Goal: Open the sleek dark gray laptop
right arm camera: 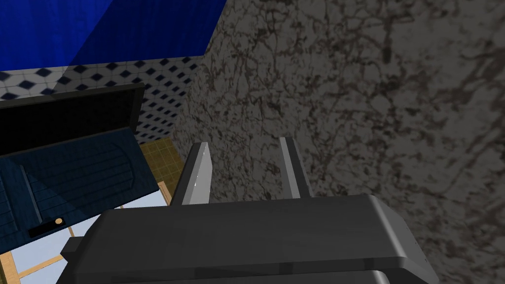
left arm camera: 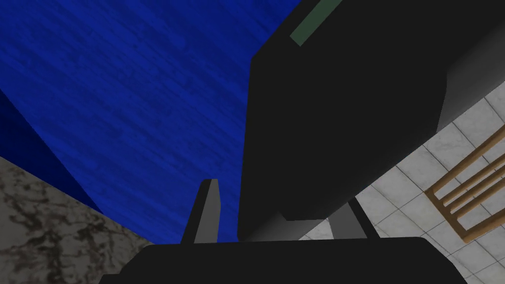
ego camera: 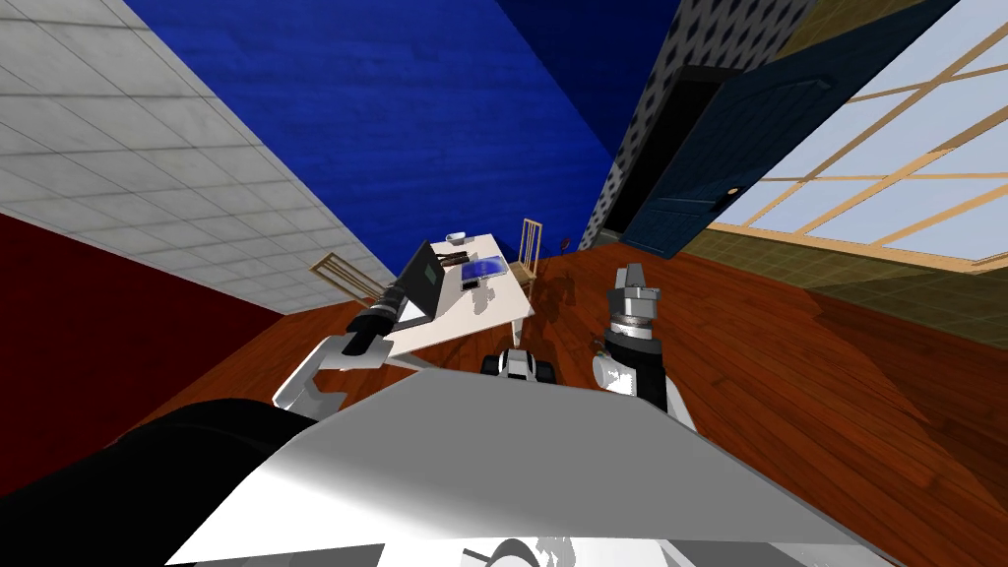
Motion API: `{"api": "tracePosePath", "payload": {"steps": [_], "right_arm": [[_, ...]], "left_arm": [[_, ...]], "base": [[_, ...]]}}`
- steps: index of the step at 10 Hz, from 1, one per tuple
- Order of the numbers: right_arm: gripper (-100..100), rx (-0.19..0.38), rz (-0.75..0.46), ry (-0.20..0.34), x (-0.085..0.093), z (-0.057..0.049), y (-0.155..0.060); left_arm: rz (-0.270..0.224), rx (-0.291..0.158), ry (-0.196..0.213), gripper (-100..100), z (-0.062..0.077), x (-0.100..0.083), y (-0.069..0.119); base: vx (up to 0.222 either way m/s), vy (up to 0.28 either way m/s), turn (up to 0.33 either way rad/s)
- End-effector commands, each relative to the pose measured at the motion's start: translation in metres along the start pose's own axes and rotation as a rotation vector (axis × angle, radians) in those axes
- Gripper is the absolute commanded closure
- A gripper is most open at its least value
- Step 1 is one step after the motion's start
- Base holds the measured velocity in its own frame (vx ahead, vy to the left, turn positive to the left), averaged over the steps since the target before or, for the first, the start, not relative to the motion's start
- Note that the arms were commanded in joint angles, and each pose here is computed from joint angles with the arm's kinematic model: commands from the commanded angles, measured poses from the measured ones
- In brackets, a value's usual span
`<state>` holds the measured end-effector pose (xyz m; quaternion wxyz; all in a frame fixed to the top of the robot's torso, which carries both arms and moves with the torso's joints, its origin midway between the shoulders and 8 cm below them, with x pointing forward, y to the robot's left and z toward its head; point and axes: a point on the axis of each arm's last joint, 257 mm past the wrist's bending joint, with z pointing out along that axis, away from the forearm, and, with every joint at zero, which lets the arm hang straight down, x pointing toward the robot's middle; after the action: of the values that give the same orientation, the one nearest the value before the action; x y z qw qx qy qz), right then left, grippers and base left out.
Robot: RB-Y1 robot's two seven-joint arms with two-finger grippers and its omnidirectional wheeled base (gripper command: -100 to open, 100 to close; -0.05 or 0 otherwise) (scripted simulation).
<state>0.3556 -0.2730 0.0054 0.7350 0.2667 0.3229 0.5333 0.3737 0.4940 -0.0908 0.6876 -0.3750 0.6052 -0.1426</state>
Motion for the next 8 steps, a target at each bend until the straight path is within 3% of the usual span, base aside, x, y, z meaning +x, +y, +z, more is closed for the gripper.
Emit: {"api": "tracePosePath", "payload": {"steps": [1, 3, 4, 6, 7, 8], "right_arm": [[0, 0.0, 0.0, 0.0, 0.0, 0.0, 0.0], [0, 0.0, 0.0, 0.0, 0.0, 0.0, 0.0], [0, 0.0, 0.0, 0.0, 0.0, 0.0, 0.0], [0, 0.0, 0.0, 0.0, 0.0, 0.0, 0.0], [0, 0.0, 0.0, 0.0, 0.0, 0.0, 0.0], [0, 0.0, 0.0, 0.0, 0.0, 0.0, 0.0]], "left_arm": [[-0.117, 0.009, 0.002, 100, 0.003, 0.005, -0.002], [-0.195, 0.015, 0.003, 100, 0.005, 0.008, -0.004], [-0.273, 0.022, 0.005, 100, 0.007, 0.012, -0.006], [-0.352, 0.03, 0.007, 100, 0.009, 0.015, -0.009], [-0.322, 0.037, 0.006, 100, 0.009, 0.012, -0.013], [-0.416, 0.037, 0.009, 100, 0.015, 0.022, -0.006]], "base": [[-0.051, 0.129, 0.021], [-0.059, 0.102, 0.016], [-0.066, 0.127, 0.041], [-0.065, 0.149, 0.034], [-0.035, 0.065, 0.006], [-0.044, 0.096, 0.049]]}}
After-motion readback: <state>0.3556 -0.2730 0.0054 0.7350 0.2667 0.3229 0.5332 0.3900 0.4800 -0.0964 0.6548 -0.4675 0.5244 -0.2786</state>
